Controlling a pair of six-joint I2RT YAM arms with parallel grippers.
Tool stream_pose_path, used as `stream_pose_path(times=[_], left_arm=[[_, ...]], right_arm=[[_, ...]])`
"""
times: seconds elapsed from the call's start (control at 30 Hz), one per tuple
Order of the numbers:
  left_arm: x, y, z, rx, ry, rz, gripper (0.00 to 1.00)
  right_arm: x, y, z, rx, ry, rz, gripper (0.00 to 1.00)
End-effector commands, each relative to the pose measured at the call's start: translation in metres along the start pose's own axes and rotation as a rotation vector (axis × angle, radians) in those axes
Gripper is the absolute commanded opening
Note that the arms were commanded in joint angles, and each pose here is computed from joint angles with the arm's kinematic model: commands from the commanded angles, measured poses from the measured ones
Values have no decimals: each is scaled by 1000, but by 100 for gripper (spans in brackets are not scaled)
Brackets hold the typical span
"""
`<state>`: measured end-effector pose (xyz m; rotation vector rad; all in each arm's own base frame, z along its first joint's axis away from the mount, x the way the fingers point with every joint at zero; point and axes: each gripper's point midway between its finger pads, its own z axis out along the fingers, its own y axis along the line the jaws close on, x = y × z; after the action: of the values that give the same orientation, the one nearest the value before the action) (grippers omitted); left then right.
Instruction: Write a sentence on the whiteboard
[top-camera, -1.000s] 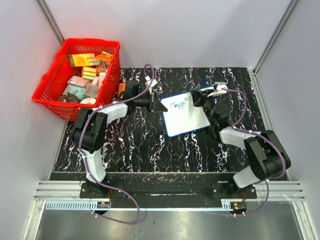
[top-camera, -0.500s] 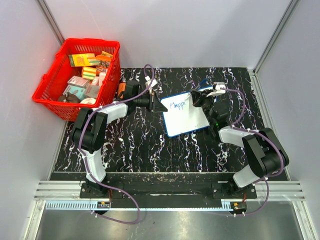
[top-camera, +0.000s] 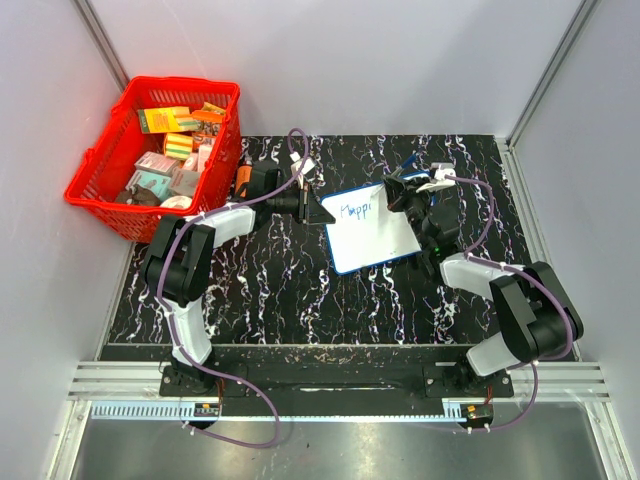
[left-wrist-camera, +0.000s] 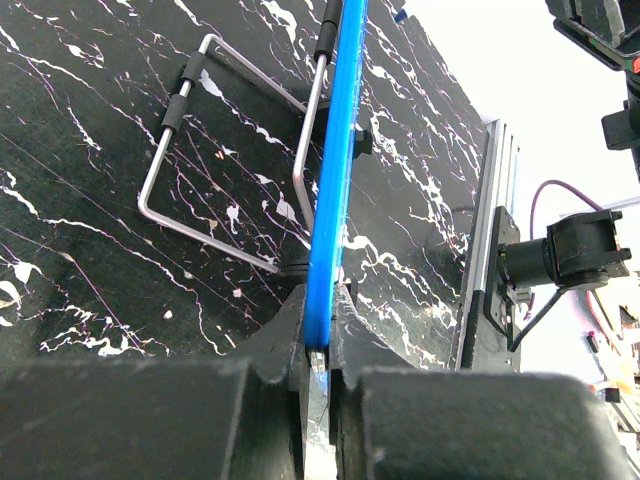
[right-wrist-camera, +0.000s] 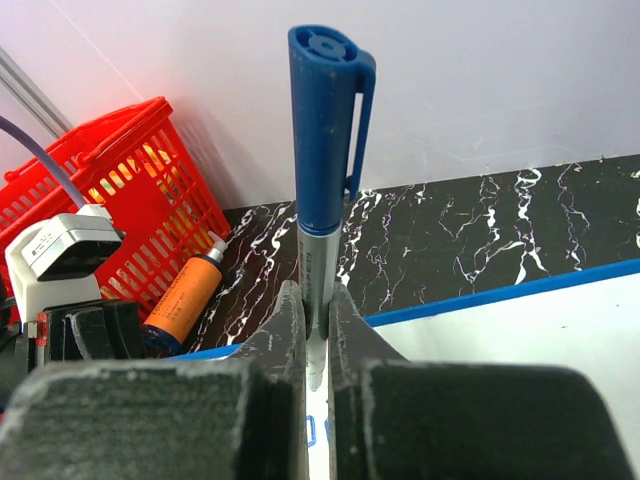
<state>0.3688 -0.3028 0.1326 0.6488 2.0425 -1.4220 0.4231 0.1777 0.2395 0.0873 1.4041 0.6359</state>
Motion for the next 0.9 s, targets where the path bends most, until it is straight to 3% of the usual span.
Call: stream_pose_path(times=[0.0, 0.87], left_arm=[[15, 25, 2, -122, 28, 55, 0], [16, 25, 2, -121, 31, 55, 0]], right_arm=[[-8, -3, -1, 13, -41, -10, 0], [29, -24, -12, 73, 46, -11, 0]])
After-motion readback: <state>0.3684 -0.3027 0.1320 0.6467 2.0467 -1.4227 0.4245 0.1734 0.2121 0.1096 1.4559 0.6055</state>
